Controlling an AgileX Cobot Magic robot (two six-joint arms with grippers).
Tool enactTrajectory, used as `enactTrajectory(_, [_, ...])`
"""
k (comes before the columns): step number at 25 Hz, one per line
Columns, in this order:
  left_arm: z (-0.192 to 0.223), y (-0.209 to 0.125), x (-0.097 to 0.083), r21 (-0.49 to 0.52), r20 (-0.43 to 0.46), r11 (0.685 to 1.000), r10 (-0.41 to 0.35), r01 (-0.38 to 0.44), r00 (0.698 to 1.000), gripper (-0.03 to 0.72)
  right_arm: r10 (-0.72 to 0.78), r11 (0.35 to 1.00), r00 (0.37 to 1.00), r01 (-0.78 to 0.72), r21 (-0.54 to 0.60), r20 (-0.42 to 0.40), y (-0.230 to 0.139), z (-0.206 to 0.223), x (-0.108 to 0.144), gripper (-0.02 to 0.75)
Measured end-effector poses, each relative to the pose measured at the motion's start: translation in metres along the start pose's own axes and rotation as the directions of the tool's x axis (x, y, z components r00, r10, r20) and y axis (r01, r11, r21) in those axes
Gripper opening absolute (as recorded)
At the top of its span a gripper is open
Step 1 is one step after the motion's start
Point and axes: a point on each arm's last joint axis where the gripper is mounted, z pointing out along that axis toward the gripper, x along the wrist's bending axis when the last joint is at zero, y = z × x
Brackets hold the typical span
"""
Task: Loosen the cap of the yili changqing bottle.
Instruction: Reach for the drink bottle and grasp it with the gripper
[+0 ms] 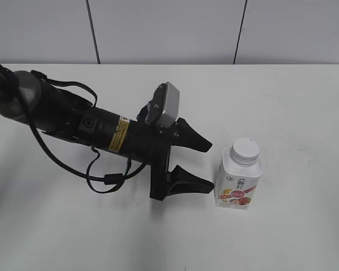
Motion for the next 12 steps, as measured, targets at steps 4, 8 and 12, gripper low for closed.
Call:
enactTrajectory(4, [0.006, -0.008, 0.003, -0.015, -0.026, 1.0, -0.015, 0.015, 1.0, 0.583, 0.0, 1.0, 1.0, 0.0, 0.0, 0.0, 0.0, 0.0, 0.0, 0.494])
enactTrajectory(8, [0.013, -0.013, 0.002, -0.011, -0.01, 1.0, -0.011, 0.011, 1.0, 0.583, 0.0, 1.0, 1.0, 0.0, 0.0, 0.0, 0.0, 0.0, 0.0, 0.494])
enactTrajectory(12, [0.022, -0.011, 0.005, -0.028, -0.002, 1.0, 0.0, 0.0, 1.0, 0.583, 0.0, 1.0, 1.0, 0.0, 0.0, 0.0, 0.0, 0.0, 0.0, 0.494])
